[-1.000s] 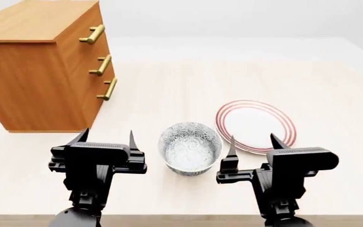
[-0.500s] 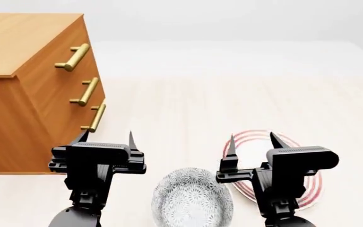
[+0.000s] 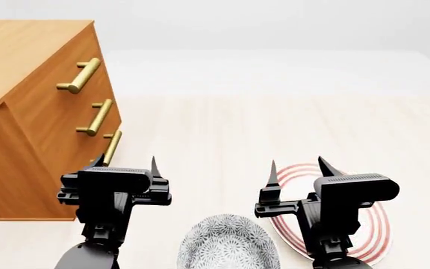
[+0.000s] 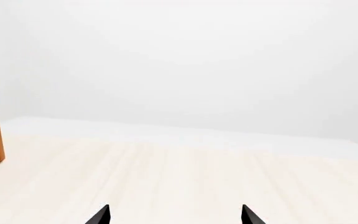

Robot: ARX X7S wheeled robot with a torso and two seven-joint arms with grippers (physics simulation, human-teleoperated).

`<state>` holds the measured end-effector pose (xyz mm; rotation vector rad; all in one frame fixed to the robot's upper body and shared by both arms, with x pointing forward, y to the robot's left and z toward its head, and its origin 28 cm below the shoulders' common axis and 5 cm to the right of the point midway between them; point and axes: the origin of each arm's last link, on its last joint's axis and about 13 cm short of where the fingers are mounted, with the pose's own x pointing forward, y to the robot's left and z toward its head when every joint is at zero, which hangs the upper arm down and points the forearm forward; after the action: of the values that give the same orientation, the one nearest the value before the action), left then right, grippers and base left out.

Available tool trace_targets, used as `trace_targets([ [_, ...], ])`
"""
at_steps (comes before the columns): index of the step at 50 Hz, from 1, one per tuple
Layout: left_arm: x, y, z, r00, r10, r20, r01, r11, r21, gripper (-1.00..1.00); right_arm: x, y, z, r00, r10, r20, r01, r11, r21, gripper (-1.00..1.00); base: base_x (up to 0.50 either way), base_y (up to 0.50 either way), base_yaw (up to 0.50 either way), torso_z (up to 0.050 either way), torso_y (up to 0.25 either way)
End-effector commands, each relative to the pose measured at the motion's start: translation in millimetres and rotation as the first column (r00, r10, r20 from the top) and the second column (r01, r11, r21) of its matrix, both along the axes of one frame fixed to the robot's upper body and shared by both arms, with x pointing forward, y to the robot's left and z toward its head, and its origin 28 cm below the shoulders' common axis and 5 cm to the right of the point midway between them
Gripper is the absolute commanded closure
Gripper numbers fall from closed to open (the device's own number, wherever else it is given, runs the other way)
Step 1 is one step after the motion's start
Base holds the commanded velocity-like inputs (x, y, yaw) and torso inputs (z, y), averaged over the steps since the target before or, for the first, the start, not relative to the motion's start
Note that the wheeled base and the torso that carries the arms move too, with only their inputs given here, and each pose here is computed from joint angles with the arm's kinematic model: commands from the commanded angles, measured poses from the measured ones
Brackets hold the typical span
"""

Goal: Open the bottom drawer of the cabinet.

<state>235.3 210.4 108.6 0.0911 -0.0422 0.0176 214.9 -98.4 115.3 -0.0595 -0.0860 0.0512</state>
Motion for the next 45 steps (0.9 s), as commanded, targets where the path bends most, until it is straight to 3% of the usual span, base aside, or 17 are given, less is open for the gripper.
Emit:
trace_targets([
  [1, 17, 7.8, 8, 0.994, 0.09, -0.058, -0.084, 0.991, 0.105, -1.0, 1, 0.2, 1, 1.0, 0.002, -0.002, -0.002, 1.0, -0.008, -1.0, 0.0, 0.0, 0.0, 0.0, 0.0],
  [2, 21, 8.9, 10, 0.994, 0.099, -0.053, -0.091, 0.986, 0.14, -1.0, 1, 0.2, 1, 1.0, 0.002, -0.002, -0.002, 1.0, -0.009, -1.0, 0.0, 0.0, 0.0, 0.0, 0.0],
  [4, 36, 14.7, 20, 0.99, 0.14, -0.006, -0.132, 0.946, 0.296, -1.0, 1, 0.1, 2, 1.0, 0.001, 0.0, -0.001, 1.0, -0.011, -1.0, 0.0, 0.0, 0.0, 0.0, 0.0],
  [7, 51, 18.5, 22, 0.991, 0.127, -0.043, -0.094, 0.885, 0.456, -1.0, 2, -0.1, 2, 1.0, -0.002, 0.0, 0.002, 1.0, -0.008, -1.0, 0.0, 0.0, 0.0, 0.0, 0.0],
  [12, 66, 18.7, 18, 0.988, 0.136, -0.074, -0.073, 0.831, 0.552, -1.0, 3, 0.8, -1, 1.0, 0.002, -0.008, -0.002, 1.0, -0.011, -1.0, 0.0, 0.0, 0.0, 0.0, 0.0],
  [19, 70, 15.7, 0, 0.982, 0.145, -0.118, -0.042, 0.785, 0.617, -1.0, 3, 0.6, -3, 1.0, 0.001, -0.011, -0.001, 1.0, -0.01, -1.0, 0.0, 0.0, 0.0, 0.0, 0.0],
  [30, 85, 14.7, -18, 0.968, 0.185, -0.168, 0.0, 0.673, 0.74, -1.0, 3, 0.5, -4, 1.0, 0.002, -0.009, -0.002, 1.0, -0.004, -1.0, 0.0, 0.0, 0.0, 0.0, 0.0],
  [34, 93, 16.1, -25, 0.96, 0.225, -0.169, -0.005, 0.613, 0.79, -1.0, 3, 0.0, -3, 1.0, 0.0, -0.007, 0.0, 1.0, -0.005, -1.0, 0.0, 0.0, 0.0, 0.0, 0.0],
  [35, 95, 16.6, -28, 0.958, 0.238, -0.158, -0.01, 0.582, 0.813, -1.0, 3, 0.0, -3, 1.0, 0.001, -0.007, -0.001, 1.0, -0.004, -1.0, 0.0, 0.0, 0.0, 0.0, 0.0],
  [37, 97, 16.6, -30, 0.956, 0.241, -0.167, -0.003, 0.577, 0.817, -1.0, 3, 0.1, -3, 1.0, 0.0, -0.008, 0.0, 1.0, -0.005, -1.0, 0.0, 0.0, 0.0, 0.0, 0.0],
  [38, 100, 17.2, -31, 0.955, 0.255, -0.149, -0.014, 0.542, 0.84, -1.0, 3, 0.2, -4, 1.0, 0.001, -0.008, -0.001, 1.0, -0.005, -1.0, 0.0, 0.0, 0.0, 0.0, 0.0],
  [40, 103, 17.2, -33, 0.95, 0.259, -0.174, 0.002, 0.553, 0.833, -1.0, 3, 0.3, -4, 1.0, 0.001, -0.009, -0.001, 1.0, -0.006, -1.0, 0.0, 0.0, 0.0, 0.0, 0.0],
  [41, 106, 17.6, -33, 0.949, 0.267, -0.168, 0.002, 0.527, 0.85, -1.0, 3, 0.5, -3, 1.0, 0.002, -0.008, -0.002, 1.0, -0.007, -1.0, 0.0, 0.0, 0.0, 0.0, 0.0],
  [43, 108, 17.2, -33, 0.944, 0.273, -0.186, 0.012, 0.534, 0.845, -1.0, 3, 0.5, -3, 1.0, 0.001, -0.007, -0.001, 1.0, -0.008, -1.0, 0.0, 0.0, 0.0, 0.0, 0.0],
  [45, 110, 17.5, -34, 0.942, 0.28, -0.185, 0.014, 0.519, 0.855, -1.0, 3, 0.4, -2, 1.0, 0.001, -0.005, -0.001, 1.0, -0.007, -1.0, 0.0, 0.0, 0.0, 0.0, 0.0],
])
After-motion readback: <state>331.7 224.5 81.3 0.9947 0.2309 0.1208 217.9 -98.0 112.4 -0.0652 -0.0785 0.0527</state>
